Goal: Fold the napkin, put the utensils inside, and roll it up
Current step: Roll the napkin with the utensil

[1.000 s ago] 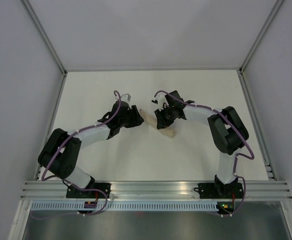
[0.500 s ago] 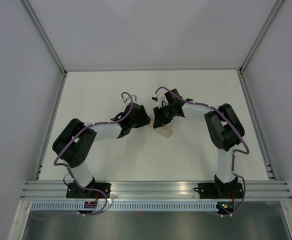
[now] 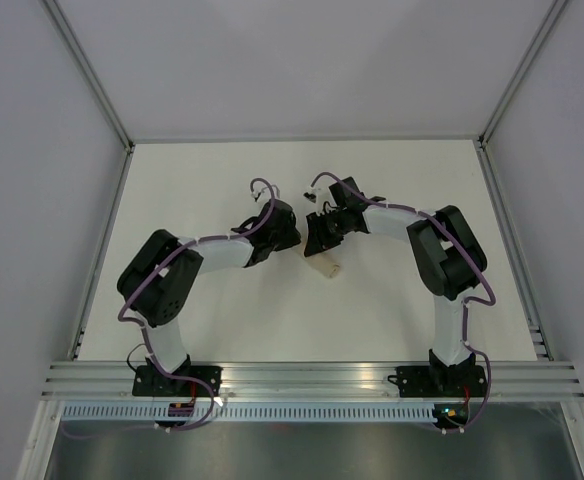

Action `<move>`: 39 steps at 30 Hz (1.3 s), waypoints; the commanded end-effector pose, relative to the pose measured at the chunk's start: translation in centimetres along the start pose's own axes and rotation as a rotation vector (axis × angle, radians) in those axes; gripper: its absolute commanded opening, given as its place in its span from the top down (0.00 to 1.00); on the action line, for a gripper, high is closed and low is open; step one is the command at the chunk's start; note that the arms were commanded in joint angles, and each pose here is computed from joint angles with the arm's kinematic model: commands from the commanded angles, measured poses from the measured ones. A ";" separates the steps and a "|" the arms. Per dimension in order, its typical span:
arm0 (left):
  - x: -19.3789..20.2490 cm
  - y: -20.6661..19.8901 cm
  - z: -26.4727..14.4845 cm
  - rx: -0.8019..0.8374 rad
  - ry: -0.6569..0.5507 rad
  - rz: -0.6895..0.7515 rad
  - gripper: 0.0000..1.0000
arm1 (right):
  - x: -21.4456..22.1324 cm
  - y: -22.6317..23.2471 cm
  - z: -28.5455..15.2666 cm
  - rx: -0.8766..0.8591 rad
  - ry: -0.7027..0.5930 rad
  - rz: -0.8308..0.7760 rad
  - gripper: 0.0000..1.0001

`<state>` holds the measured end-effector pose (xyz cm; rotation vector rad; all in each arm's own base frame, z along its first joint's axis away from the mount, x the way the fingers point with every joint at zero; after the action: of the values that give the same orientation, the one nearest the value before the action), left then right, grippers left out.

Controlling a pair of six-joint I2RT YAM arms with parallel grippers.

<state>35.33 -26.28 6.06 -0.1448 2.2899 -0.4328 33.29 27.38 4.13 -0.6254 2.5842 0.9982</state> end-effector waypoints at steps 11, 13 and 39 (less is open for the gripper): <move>-1.7 -1.3 2.4 -0.048 0.104 0.273 0.57 | 3.4 0.0 -1.2 -0.009 0.153 0.089 0.55; -1.7 -1.4 2.7 -0.050 0.117 0.295 0.57 | 3.0 -0.1 -1.8 -0.019 0.141 0.101 0.54; -3.8 -4.3 5.5 -0.004 0.164 0.425 0.55 | 0.4 -0.5 -6.3 -0.210 0.031 0.259 0.57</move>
<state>41.14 -30.63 6.57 0.3231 2.4010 -0.2366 32.95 22.33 6.62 -0.3962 2.6738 1.3001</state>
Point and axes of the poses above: each gripper's point midway between its finger pads, its own z axis out along the fingers, its own y axis along the line the jaws close on, x = y × z, the point moved 3 cm from there along -z, back along the fingers, and after that the axes turned 6 degrees about z, right-handed, at the moved point
